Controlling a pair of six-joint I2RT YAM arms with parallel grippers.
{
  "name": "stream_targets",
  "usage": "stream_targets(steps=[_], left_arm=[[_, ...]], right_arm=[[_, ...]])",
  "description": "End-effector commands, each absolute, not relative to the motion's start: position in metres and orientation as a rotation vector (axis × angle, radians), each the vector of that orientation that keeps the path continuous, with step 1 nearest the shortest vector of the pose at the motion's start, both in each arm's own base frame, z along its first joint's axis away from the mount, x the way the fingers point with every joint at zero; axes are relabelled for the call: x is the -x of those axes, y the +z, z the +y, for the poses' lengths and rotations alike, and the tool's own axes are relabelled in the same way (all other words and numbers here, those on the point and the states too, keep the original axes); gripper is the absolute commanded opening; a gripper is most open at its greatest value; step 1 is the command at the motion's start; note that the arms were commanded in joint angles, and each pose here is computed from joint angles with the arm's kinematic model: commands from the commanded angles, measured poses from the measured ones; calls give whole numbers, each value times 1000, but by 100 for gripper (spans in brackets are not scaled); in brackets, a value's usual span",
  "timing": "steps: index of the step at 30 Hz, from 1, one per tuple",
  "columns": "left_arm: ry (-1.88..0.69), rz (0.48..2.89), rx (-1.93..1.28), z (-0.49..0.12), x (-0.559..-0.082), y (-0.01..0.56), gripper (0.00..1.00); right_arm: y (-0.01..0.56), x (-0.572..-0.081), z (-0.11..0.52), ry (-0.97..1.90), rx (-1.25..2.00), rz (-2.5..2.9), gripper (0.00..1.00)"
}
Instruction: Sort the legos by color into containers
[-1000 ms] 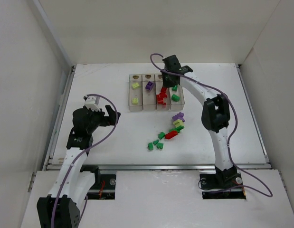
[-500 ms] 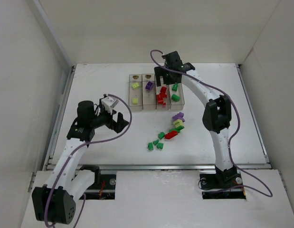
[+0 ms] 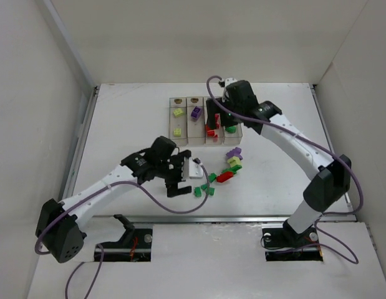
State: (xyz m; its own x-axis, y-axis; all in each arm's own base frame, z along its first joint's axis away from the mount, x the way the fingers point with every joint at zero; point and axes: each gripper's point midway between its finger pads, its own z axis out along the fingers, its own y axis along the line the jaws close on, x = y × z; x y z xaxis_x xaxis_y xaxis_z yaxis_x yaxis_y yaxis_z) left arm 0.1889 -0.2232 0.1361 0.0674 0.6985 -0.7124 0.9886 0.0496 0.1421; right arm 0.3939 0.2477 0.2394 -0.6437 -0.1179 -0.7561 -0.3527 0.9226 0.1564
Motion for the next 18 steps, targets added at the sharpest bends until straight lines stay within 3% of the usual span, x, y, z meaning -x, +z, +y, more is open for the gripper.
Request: stream_targets(steps=[1, 13, 18], left_arm=[[-545, 1646, -1917, -223, -160, 112, 100], [-510, 2015, -1729, -272, -177, 49, 99], [-470, 2123, -1668, -276, -187, 33, 89]], right_arm=[[231, -376, 254, 410, 300, 2245, 100], [213, -349, 231, 344, 287, 2249, 100], [218, -350, 226, 314, 313, 2220, 100]])
